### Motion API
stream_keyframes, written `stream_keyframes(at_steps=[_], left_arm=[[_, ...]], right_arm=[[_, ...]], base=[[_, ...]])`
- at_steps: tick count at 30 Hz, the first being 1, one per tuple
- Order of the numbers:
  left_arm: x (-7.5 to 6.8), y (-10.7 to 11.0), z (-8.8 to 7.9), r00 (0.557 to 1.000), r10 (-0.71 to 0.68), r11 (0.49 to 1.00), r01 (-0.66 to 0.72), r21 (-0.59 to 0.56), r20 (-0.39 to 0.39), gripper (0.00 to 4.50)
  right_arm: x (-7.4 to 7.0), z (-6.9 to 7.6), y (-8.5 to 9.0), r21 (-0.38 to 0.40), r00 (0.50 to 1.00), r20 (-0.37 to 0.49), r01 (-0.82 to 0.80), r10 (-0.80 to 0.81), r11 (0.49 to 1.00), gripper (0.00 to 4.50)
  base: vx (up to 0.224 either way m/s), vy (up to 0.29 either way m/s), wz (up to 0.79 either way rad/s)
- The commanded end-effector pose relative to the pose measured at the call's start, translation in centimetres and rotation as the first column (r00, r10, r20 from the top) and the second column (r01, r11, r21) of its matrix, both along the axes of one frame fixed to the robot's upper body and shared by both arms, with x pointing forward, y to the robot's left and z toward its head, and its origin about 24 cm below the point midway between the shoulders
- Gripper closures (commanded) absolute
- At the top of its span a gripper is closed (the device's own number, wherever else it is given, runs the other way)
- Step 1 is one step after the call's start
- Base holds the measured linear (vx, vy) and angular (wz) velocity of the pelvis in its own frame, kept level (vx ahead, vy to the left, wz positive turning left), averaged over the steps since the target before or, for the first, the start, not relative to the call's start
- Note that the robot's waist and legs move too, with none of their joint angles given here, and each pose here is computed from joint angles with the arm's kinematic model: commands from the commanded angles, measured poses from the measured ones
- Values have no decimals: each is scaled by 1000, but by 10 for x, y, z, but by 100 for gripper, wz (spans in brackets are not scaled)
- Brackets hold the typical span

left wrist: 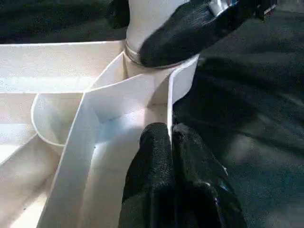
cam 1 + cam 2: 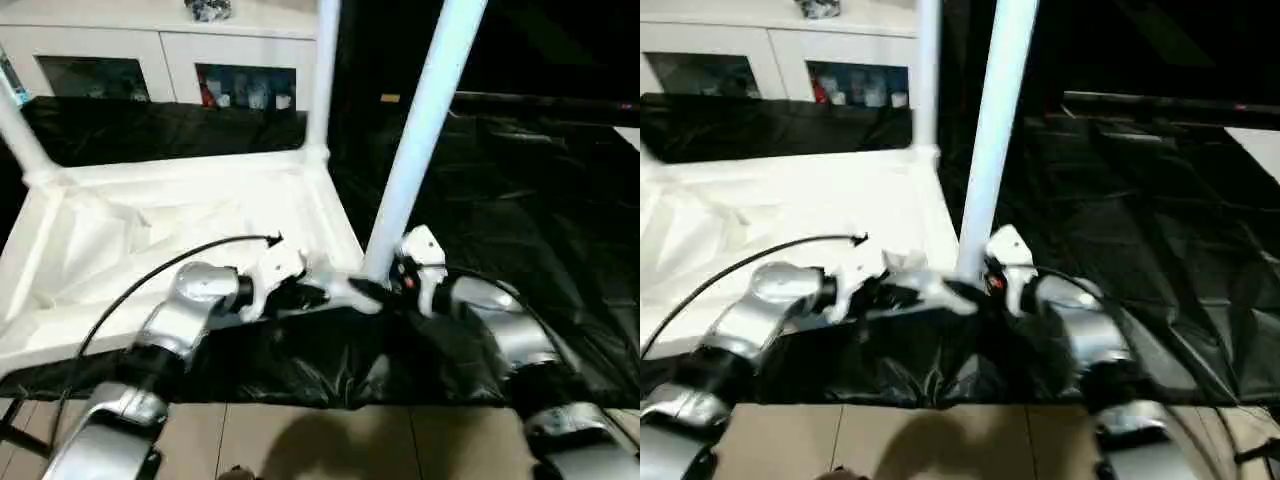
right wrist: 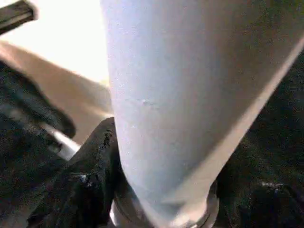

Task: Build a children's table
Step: Rotate leg to tighten

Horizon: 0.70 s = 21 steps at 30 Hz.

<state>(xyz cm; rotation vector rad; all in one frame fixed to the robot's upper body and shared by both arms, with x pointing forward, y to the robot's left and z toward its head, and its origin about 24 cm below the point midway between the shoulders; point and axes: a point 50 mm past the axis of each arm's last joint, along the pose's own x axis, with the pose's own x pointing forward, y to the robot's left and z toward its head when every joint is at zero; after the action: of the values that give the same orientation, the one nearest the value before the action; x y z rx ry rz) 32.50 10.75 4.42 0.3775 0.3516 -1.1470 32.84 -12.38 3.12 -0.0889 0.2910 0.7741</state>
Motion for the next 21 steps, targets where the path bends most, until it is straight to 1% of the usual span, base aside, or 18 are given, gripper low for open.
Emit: stream_keyframes(at_steps=[1,2,3,4,5,7,8,9,12,13,14,15,16,17,18,19,20,21], left_arm=[[7,-20,-4,995,98,995,-98,20,28,450],[10,-24,-3,991,127,992,-128,19,47,450],[12,-31,-2,988,125,991,-129,46,91,450],[12,-31,-2,988,122,991,-127,50,97,450],[12,-34,-1,989,116,992,-120,42,94,450],[11,-41,1,993,96,995,-96,-8,64,450],[10,-43,2,995,88,996,-87,-21,57,450],[9,-43,4,997,55,998,-54,-25,61,450],[8,-43,4,997,33,999,-31,-27,64,450],[8,-42,4,997,27,999,-25,-26,66,450],[5,-40,3,997,-3,1000,5,-21,72,450],[5,-39,3,997,-10,1000,11,-20,73,450],[3,-37,2,997,-29,999,30,-10,73,450],[0,-33,1,995,-65,998,65,4,69,450],[-2,-29,0,994,-89,996,88,10,65,450],[-3,-29,0,994,-92,996,92,11,64,450],[-6,-23,1,991,-128,992,128,7,49,450],[-7,-22,1,990,-138,990,138,4,42,450]], right_arm=[[-2,-18,24,-26,992,-82,95,-97,995,196],[-1,-18,33,-24,990,-75,118,-119,993,196],[-1,-17,49,-24,992,-60,112,-113,993,196],[-2,-17,51,-24,992,-59,108,-109,994,196],[-2,-16,56,-22,995,-48,90,-91,996,196],[-3,-13,64,-22,998,-18,53,-54,998,196],[-3,-12,65,-23,999,-11,48,-48,999,167],[-2,-9,60,-8,999,-9,36,-36,999,160],[0,-6,56,5,999,-8,34,-34,999,156],[1,-4,54,16,1000,-5,26,-26,1000,123],[2,-1,49,27,1000,5,13,-13,1000,115],[3,0,48,28,1000,7,11,-11,1000,114],[3,2,44,29,1000,15,1,-1,1000,109],[4,4,34,11,999,24,-30,30,999,95],[3,5,28,1,998,26,-60,60,998,95],[3,5,27,0,998,26,-65,65,998,70],[0,7,17,8,992,0,-130,130,991,70],[-1,7,15,14,989,-12,-150,151,989,70]], base=[[0,0,0],[0,0,0],[0,0,0],[0,0,0],[0,0,0],[0,0,0],[0,0,0],[0,0,0],[0,0,0],[0,0,0],[0,0,0],[0,0,0],[0,0,0],[0,0,0],[0,0,0],[0,0,0],[0,0,0],[0,0,0]])
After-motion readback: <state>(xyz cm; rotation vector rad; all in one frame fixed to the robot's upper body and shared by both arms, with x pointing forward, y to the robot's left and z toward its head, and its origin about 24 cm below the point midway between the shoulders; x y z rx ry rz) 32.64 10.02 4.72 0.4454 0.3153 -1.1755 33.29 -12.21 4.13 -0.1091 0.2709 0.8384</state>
